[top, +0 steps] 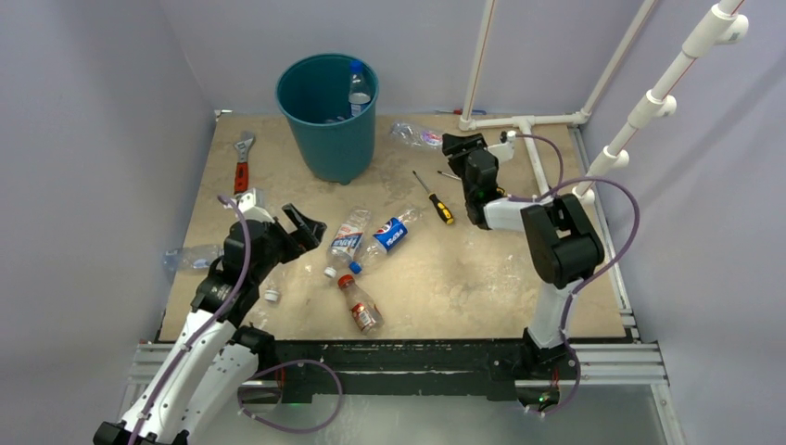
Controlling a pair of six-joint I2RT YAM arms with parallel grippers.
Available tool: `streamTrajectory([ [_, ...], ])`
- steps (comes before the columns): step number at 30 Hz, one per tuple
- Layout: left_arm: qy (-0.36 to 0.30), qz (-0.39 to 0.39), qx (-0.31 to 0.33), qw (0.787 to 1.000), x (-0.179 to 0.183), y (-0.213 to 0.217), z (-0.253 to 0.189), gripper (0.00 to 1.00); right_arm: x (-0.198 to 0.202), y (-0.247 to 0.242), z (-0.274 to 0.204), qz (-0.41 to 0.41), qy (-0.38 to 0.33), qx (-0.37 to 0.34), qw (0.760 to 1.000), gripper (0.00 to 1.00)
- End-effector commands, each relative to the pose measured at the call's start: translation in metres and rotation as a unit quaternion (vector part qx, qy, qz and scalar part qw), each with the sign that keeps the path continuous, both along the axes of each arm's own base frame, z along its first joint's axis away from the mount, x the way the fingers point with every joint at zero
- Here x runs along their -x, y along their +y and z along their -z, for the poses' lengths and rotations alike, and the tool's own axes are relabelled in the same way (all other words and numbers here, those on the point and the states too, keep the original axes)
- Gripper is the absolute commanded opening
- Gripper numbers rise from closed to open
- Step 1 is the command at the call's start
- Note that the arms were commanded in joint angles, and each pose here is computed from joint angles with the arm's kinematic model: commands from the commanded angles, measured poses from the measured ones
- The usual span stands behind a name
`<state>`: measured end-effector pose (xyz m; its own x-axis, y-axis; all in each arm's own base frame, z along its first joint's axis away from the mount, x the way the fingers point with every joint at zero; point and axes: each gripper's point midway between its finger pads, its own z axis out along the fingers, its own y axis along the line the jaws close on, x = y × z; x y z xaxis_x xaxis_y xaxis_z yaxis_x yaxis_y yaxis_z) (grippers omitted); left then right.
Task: Put the plastic bottles in the bin
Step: Pick up the plastic bottle at the center of the board.
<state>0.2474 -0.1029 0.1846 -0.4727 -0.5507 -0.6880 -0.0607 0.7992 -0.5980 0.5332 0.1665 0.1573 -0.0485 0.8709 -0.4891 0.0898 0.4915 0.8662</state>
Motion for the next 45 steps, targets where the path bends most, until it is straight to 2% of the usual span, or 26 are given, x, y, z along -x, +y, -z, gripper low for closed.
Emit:
streamTrajectory([
  [1,-0.039,-0.005,0.008,0.999,-0.006,0.001,-0.033,0.97,0.022,-0.005,-0.040,-0.010,-0.050,0.015,0.999,0.19],
  [9,-0.060,-0.009,-0.005,0.998,-0.018,0.002,-0.059,0.97,0.078,-0.002,-0.063,-0.041,-0.074,0.082,0.993,0.18],
  [14,-0.077,-0.013,-0.006,0.997,-0.023,0.002,-0.078,0.97,0.123,0.026,-0.067,-0.101,-0.078,0.161,0.979,0.18],
  [19,-0.105,-0.012,-0.023,0.994,-0.029,0.005,-0.100,0.95,0.177,0.048,-0.082,-0.183,-0.101,0.240,0.948,0.18],
  [23,-0.149,-0.017,-0.032,0.988,-0.033,0.008,-0.129,0.95,0.214,0.044,-0.091,-0.237,-0.102,0.294,0.920,0.19],
  [26,-0.181,0.044,-0.019,0.982,-0.038,-0.016,-0.150,0.98,0.242,0.044,-0.101,-0.284,-0.115,0.313,0.899,0.19],
  [28,-0.211,0.126,0.010,0.969,-0.036,-0.047,-0.164,0.99,0.257,0.046,-0.104,-0.315,-0.118,0.321,0.885,0.19],
  [31,-0.265,0.258,0.083,0.926,-0.020,-0.093,-0.184,0.99,0.279,0.052,-0.108,-0.368,-0.127,0.329,0.861,0.19],
  [34,-0.267,0.338,0.122,0.894,-0.008,-0.118,-0.185,0.99,0.296,0.057,-0.118,-0.404,-0.145,0.333,0.839,0.20],
  [38,-0.235,0.425,0.099,0.869,0.005,-0.149,-0.169,0.99,0.313,0.061,-0.132,-0.436,-0.169,0.338,0.816,0.21],
  [42,-0.198,0.495,0.010,0.846,0.027,-0.183,-0.135,0.99,0.322,0.069,-0.151,-0.460,-0.202,0.333,0.798,0.21],
  [45,-0.184,0.519,0.010,0.835,0.035,-0.191,-0.125,0.99,0.323,0.074,-0.159,-0.471,-0.214,0.335,0.788,0.21],
])
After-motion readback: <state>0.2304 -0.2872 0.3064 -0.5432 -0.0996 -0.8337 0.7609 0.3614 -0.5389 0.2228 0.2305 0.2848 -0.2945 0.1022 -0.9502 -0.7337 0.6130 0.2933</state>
